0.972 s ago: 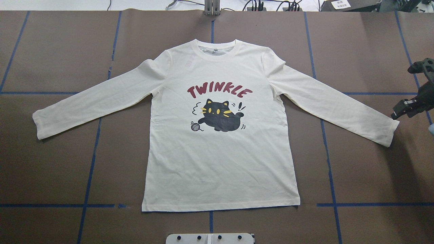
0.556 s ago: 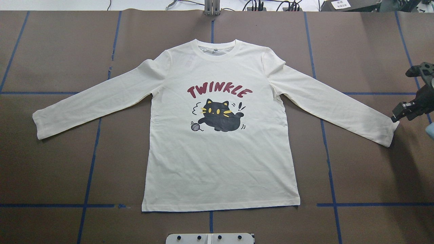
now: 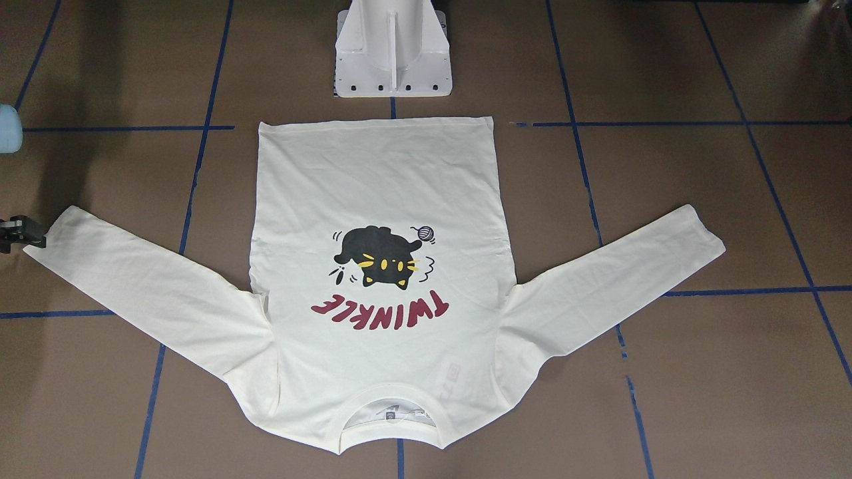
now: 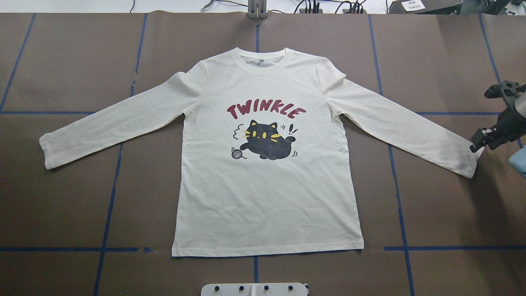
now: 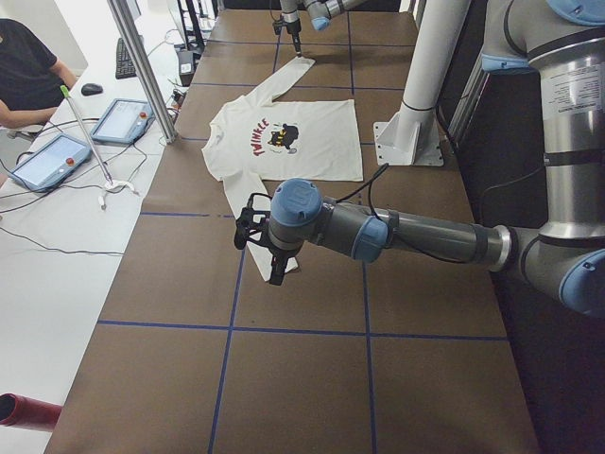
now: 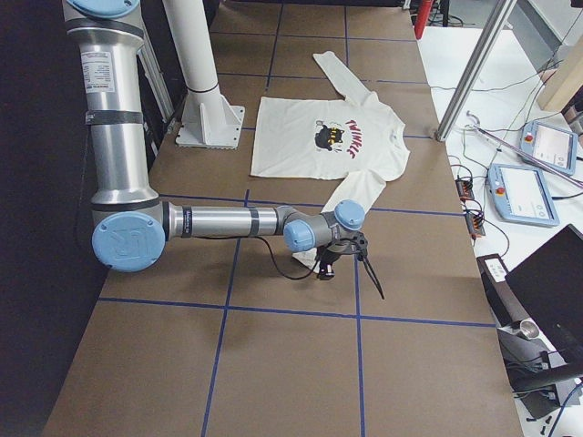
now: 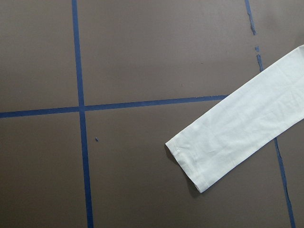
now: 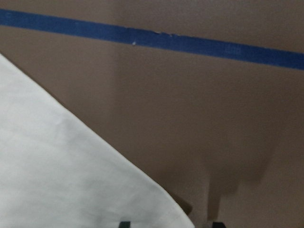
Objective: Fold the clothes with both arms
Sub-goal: 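Move the right gripper to the cuff of the sleeve nearest it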
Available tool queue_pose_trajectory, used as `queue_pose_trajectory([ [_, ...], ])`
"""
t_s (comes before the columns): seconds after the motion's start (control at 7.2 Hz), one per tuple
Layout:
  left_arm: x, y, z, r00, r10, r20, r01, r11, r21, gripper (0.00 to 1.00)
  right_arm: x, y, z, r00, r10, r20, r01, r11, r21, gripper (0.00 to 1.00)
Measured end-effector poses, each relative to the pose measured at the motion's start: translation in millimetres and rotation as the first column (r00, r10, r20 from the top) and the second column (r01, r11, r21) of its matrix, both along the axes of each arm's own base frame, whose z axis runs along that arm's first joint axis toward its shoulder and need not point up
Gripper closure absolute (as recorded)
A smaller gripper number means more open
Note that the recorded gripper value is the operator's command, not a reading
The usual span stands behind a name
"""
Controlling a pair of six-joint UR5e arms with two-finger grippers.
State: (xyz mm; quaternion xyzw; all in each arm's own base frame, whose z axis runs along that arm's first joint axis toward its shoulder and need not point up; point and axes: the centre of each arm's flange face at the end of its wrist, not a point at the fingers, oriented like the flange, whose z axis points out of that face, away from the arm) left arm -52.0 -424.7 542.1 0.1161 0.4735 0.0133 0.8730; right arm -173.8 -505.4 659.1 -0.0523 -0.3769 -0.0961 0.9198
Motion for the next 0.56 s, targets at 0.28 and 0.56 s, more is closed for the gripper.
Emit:
queue_pose_trajectory([
  [0.28, 0.0, 0.1, -2.1, 1.000, 0.000, 0.001, 0.000, 1.000, 0.004, 0.00, -1.5, 1.0, 3.4, 1.000, -0.003, -0.006, 0.003, 1.000, -0.004, 1.00],
  [0.56, -0.1, 0.4, -5.8, 1.000, -0.001, 0.002, 0.001, 1.000, 0.012, 0.00, -1.3, 2.2, 8.4, 1.000, -0.006, -0.010, 0.006, 1.000, -0.011, 1.00],
])
